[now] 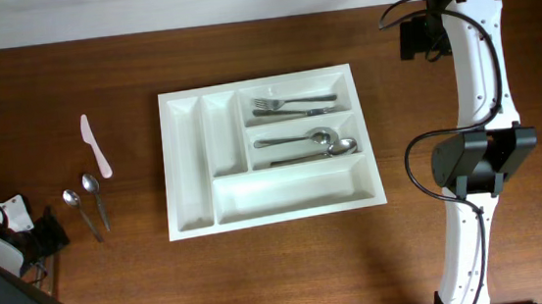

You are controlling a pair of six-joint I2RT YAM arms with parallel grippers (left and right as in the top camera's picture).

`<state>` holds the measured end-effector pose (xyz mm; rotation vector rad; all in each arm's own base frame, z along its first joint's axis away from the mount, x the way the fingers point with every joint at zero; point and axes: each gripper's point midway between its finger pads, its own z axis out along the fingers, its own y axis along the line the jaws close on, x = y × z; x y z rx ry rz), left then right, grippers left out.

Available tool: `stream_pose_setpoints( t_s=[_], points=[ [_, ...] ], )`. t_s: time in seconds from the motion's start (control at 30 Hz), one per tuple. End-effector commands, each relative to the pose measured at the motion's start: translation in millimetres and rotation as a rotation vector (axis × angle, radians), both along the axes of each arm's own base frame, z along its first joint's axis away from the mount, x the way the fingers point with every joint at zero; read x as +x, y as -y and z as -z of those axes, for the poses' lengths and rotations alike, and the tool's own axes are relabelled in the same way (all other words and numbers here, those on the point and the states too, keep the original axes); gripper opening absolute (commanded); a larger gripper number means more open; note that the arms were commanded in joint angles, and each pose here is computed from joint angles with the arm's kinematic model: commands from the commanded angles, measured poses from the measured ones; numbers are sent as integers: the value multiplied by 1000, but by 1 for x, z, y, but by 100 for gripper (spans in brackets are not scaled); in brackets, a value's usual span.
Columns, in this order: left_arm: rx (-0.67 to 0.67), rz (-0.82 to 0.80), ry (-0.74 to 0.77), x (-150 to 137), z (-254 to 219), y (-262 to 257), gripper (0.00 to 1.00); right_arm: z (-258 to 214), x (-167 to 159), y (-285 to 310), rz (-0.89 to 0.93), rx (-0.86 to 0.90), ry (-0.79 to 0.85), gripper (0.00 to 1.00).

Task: Pack container
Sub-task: 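Lower the left gripper and grasp the tongs at their bend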

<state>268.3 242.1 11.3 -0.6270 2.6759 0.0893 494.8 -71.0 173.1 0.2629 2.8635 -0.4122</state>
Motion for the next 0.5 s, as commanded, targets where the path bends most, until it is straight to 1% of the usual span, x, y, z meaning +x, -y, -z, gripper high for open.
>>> stream_pose_setpoints(
  t_s=[0.0,0.1,0.27,0.37,0.47],
  points=[
    [-12,9,16,4,-2,0,56,-19,0,2,14,-21,46,99],
    [-15,-3,19,4,-2,0,55,-19,0,2,14,-21,46,99],
    [-26,-55,31,5,-3,-3,47,-19,0,2,14,-21,46,99],
    [-33,-115,60,9,-5,-7,37,-19,0,2,14,-21,47,99],
    [-32,-133,75,12,-7,-9,34,-19,0,2,14,-21,46,99]
  ],
)
